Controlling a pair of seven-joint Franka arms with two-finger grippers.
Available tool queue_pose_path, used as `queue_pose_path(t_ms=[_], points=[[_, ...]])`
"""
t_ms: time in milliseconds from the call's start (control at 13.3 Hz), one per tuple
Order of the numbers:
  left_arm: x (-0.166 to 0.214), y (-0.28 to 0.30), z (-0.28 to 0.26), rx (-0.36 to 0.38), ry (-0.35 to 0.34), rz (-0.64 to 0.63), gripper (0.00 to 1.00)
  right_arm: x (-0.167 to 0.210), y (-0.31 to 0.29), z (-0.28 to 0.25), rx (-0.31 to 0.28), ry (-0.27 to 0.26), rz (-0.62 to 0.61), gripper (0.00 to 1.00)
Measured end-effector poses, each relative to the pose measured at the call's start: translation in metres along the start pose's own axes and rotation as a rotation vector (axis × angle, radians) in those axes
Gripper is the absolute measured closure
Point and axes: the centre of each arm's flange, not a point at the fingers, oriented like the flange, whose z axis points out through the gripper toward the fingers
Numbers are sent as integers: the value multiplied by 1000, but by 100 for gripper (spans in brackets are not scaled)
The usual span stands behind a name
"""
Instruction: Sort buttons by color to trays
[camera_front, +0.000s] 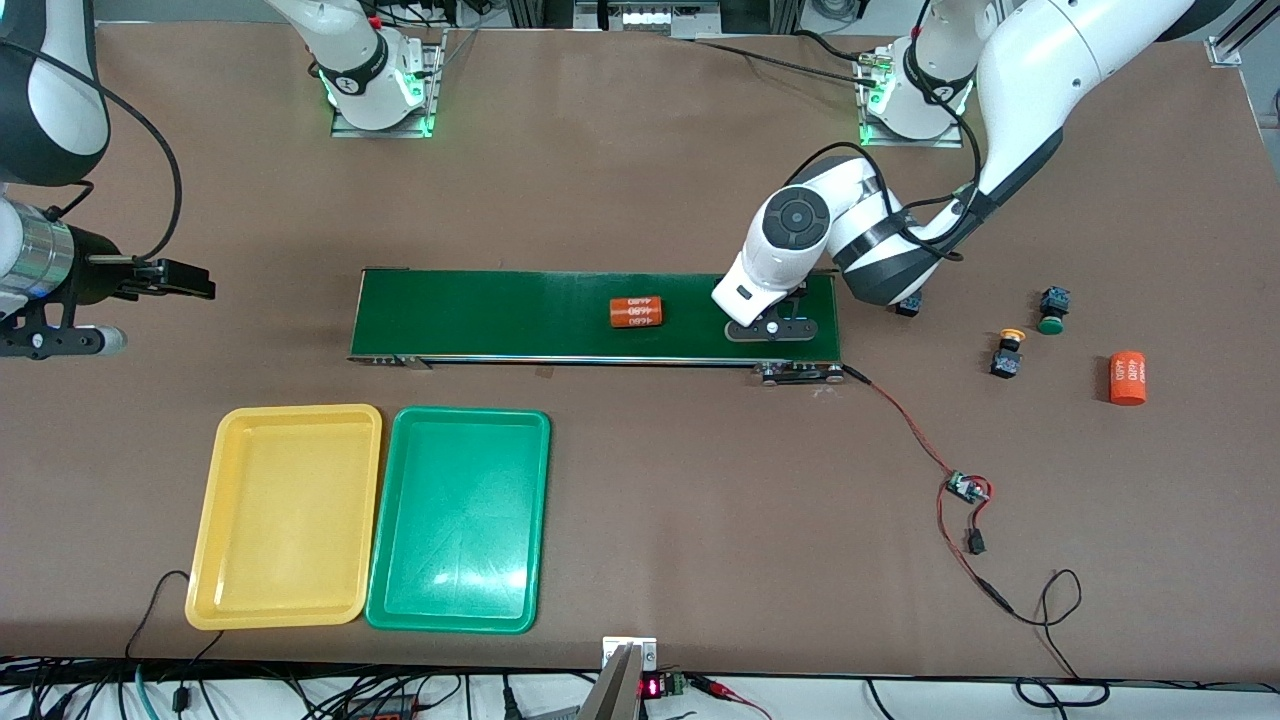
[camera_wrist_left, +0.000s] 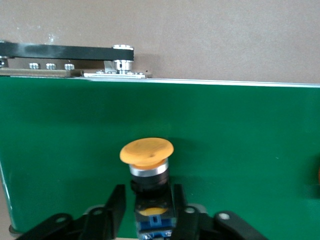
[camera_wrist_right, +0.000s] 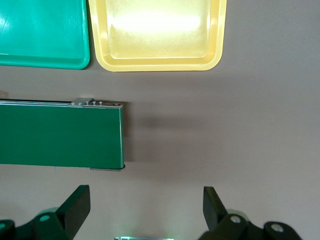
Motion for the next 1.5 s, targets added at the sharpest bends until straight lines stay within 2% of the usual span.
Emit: queue_pose_path(t_ms=[301,376,602,752,978,1128,1278,1504], points=[[19,-10,-32,9,34,-31,7,0,0,0,0,0,-1,0],[27,-19,-47,30,38,-34,0,0,0,0,0,0,-2,0],[65,-79,-90,106,19,-22,0,0,0,1,0,-2,-3,0],[90,-136,-99,117,-5,-44,0,0,0,5,1,-12,-4,0],[114,-220,-81,124,-68,-32,0,-4,0,15,2,-28,-4,0],[130,-292,-54,139,-120,24,0,-14,0,28,0,2,-2,0],[138,-357,-31,106,-148,93,0,-37,-1,48,-3,42,-1,0],[134,-403,0,39,-90,158,0,-74,-4,74,-6,79,-2,0]])
